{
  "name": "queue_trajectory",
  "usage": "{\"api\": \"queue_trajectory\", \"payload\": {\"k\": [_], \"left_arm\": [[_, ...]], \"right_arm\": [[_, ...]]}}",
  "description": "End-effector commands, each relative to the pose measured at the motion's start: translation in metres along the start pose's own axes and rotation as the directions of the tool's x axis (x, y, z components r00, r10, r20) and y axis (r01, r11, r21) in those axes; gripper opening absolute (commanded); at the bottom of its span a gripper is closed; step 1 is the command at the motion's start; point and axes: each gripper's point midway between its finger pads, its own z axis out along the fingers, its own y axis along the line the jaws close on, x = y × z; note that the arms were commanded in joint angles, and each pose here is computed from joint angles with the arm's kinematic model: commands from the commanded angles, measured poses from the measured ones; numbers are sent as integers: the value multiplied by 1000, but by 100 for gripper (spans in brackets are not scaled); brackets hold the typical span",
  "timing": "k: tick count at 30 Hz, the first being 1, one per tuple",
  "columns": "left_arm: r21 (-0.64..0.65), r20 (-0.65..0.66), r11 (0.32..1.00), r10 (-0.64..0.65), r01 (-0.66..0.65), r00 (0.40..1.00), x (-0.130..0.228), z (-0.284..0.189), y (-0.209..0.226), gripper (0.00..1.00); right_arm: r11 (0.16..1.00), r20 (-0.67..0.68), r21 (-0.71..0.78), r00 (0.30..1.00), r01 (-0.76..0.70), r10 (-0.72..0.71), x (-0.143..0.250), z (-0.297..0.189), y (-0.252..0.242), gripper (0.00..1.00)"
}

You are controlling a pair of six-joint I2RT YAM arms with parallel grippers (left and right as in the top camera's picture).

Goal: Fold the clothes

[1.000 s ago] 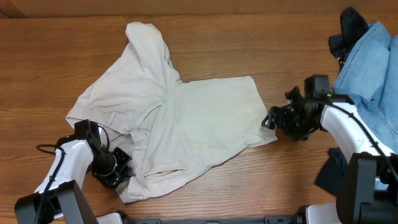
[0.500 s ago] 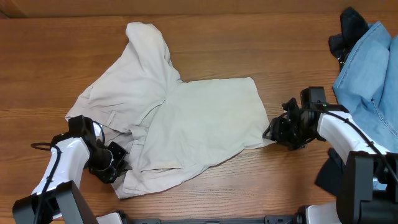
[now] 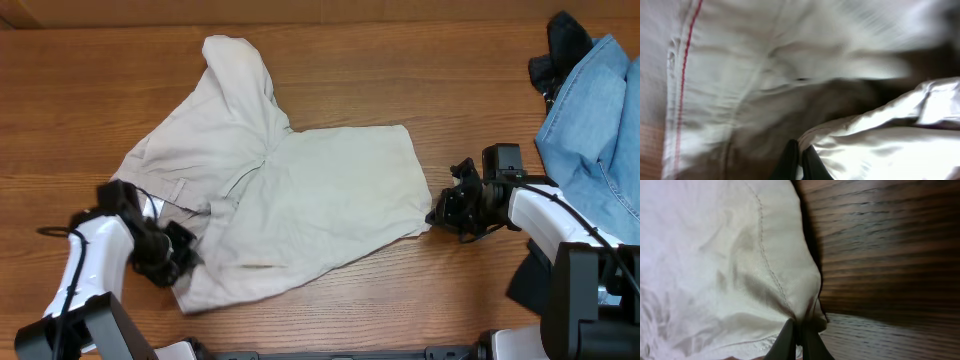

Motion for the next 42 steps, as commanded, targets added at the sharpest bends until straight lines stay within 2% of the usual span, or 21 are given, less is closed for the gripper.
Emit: {"api": "queue_trajectory", "payload": {"k": [1,4,7,11,14,19,25,27,31,33,36,39,42], "left_arm": [[138,124,984,98,-115,987,-31,-44,-44,4],[241,222,944,172,-225,960,-45,-93,-86,4],[285,333,903,222,-323,916,-53,-146,-117,4],[258,496,852,288,-455,819,-52,-222,-143,4],[226,594,828,301,-514,746,-44,-273,-153,4],[179,731,776,307,-605,610,-19,-347,-164,4],[116,849,781,243,-613,470,-2,-411,-157,4],[125,871,780,210,-613,445,6,-428,-151,4],[163,898,721,175,-673,405,31,-457,-148,4],[164,903,692,182,-703,389,40,-462,-149,4],[165,897,690,192,-705,398,41,-459,-150,4],[177,886,689,199,-703,418,37,-455,-152,4],[202,874,659,212,-724,436,37,-451,-160,4]], "right_arm": [[996,63,-78,997,49,-44,-26,-18,26,4],[991,140,-87,986,99,-86,-55,-54,52,4],[982,241,-91,960,165,-139,-85,-99,83,4],[969,396,-36,894,244,-210,-115,-178,124,4],[961,498,26,830,276,-252,-124,-238,149,4],[952,616,121,731,280,-293,-117,-317,174,4],[938,695,227,631,260,-343,-91,-384,187,4],[935,731,256,584,245,-353,-81,-407,191,4],[927,792,274,486,257,-369,-58,-444,204,4],[925,808,274,459,264,-370,-49,-453,208,4],[926,799,271,475,263,-369,-44,-450,206,4],[931,761,256,539,260,-360,-45,-434,201,4],[938,712,245,612,244,-345,-55,-414,192,4]]}}
